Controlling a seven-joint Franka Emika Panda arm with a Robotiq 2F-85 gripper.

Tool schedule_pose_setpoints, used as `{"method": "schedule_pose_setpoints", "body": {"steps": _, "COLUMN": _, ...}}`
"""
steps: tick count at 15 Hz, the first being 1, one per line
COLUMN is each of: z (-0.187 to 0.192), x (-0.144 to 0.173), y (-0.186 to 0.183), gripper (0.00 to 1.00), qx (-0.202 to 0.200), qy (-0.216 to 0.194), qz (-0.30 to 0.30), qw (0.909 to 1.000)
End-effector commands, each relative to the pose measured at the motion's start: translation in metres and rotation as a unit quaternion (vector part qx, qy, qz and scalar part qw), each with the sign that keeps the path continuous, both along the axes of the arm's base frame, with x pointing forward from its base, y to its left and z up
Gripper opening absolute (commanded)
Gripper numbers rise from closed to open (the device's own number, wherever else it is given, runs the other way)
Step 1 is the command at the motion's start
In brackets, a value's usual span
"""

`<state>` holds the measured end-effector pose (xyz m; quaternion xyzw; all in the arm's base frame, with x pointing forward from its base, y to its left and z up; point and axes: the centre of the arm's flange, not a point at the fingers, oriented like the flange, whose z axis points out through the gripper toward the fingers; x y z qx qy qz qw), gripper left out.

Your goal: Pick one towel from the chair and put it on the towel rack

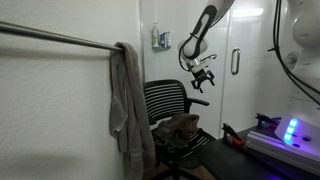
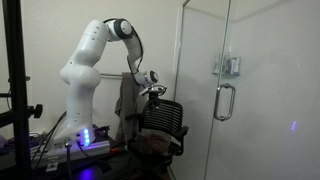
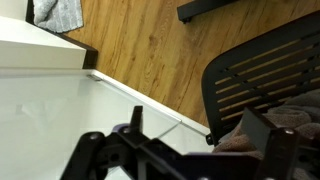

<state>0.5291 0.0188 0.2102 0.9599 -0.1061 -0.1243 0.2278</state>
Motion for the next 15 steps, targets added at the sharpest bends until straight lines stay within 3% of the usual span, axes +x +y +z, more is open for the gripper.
{"method": "schedule_pose_setpoints", "body": {"steps": 1, "z": -0.045, "x": 0.015, "y": -0.021, "gripper": 1.0, "qx": 0.038, "qy": -0.001, "qz": -0.072, "qw": 0.9967}}
{"method": "schedule_pose_setpoints", "body": {"steps": 5, "z": -0.095, "x": 0.018, "y": -0.028, "gripper": 1.0, "qx": 0.021, "qy": -0.012, "qz": -0.137, "qw": 0.9903}}
{"method": "schedule_pose_setpoints", "body": {"steps": 10, "z": -0.138, "x": 0.041, "y": -0.002, "gripper": 1.0, "qx": -0.096, "qy": -0.068, "qz": -0.153, "qw": 0.9811}}
{"method": "schedule_pose_setpoints", "body": {"steps": 12, "z": -0.141, "x": 0.051, "y": 0.008, "gripper": 1.0, "qx": -0.088, "qy": -0.047, "qz": -0.15, "qw": 0.9837}}
{"method": "schedule_pose_setpoints", "body": {"steps": 13, "z": -0.136, "x": 0.032, "y": 0.005, "gripper": 1.0, "qx": -0.081, "qy": -0.06, "qz": -0.151, "qw": 0.9834}}
{"method": "schedule_pose_setpoints", "body": {"steps": 15, "z": -0.141, "x": 0.039, "y": 0.014, "gripper": 1.0, "qx": -0.086, "qy": -0.056, "qz": -0.146, "qw": 0.9839}}
